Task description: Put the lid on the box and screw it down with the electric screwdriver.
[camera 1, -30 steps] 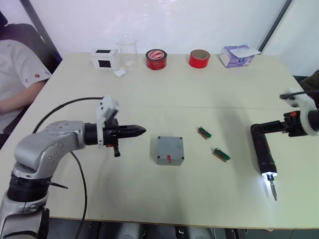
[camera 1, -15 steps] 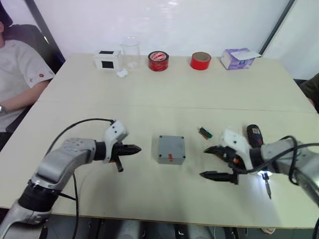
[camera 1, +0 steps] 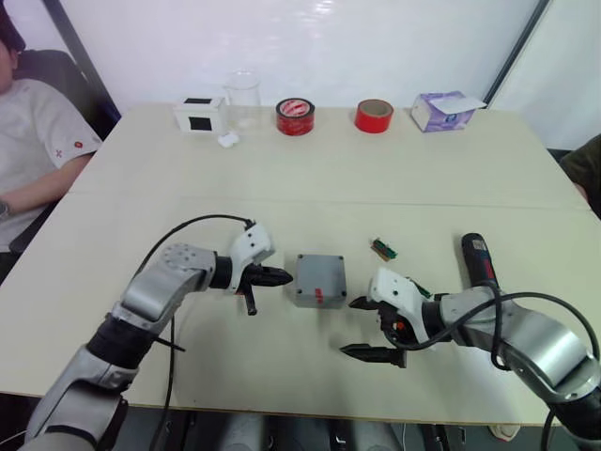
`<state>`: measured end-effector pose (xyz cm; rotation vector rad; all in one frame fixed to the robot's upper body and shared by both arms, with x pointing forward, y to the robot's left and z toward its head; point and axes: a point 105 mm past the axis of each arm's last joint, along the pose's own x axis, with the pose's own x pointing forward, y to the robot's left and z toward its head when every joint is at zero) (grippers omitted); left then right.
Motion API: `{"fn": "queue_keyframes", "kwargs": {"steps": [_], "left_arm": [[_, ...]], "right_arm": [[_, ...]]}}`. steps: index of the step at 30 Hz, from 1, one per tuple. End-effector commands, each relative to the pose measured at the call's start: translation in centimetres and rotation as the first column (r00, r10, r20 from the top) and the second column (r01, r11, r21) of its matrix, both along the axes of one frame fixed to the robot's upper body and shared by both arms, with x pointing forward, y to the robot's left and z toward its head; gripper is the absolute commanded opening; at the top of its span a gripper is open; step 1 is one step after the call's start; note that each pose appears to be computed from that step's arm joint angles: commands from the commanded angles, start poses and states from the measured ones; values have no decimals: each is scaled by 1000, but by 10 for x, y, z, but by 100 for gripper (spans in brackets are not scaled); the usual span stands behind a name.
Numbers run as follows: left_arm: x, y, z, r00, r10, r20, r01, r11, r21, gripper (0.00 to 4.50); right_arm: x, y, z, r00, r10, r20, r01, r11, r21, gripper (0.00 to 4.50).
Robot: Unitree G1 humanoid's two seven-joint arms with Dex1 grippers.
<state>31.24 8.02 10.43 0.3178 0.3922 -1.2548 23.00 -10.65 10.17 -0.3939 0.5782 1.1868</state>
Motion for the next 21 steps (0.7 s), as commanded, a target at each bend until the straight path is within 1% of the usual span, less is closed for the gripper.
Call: {"fn": "queue_keyframes", "kwargs": {"steps": [1, 7, 10, 13, 17, 21], "left_arm": [[9, -6, 5, 998, -33, 55, 32, 999, 13, 0], [22, -11, 4, 996, -19, 86, 18, 1000, 6, 0], [33, -15, 5, 992, 20, 124, -21, 1000, 3, 0], [39, -9, 5, 987, 61, 146, -62, 998, 7, 0], [36, 5, 12, 984, 101, 146, -100, 995, -14, 0], [26, 1, 16, 988, 81, 134, -78, 997, -28, 0]], "right_arm": [[0, 8, 8, 999, 28, 28, -29, 999, 18, 447], [-4, 11, 7, 999, 40, 2, -40, 999, 37, 447], [-10, 13, 8, 998, 50, -23, -48, 997, 54, 447], [-10, 0, 11, 1000, 21, -19, -21, 999, 31, 447], [0, -24, 19, 1000, -25, 18, 25, 999, -27, 447], [14, -26, 14, 997, -35, 64, 39, 997, -62, 447]]}}
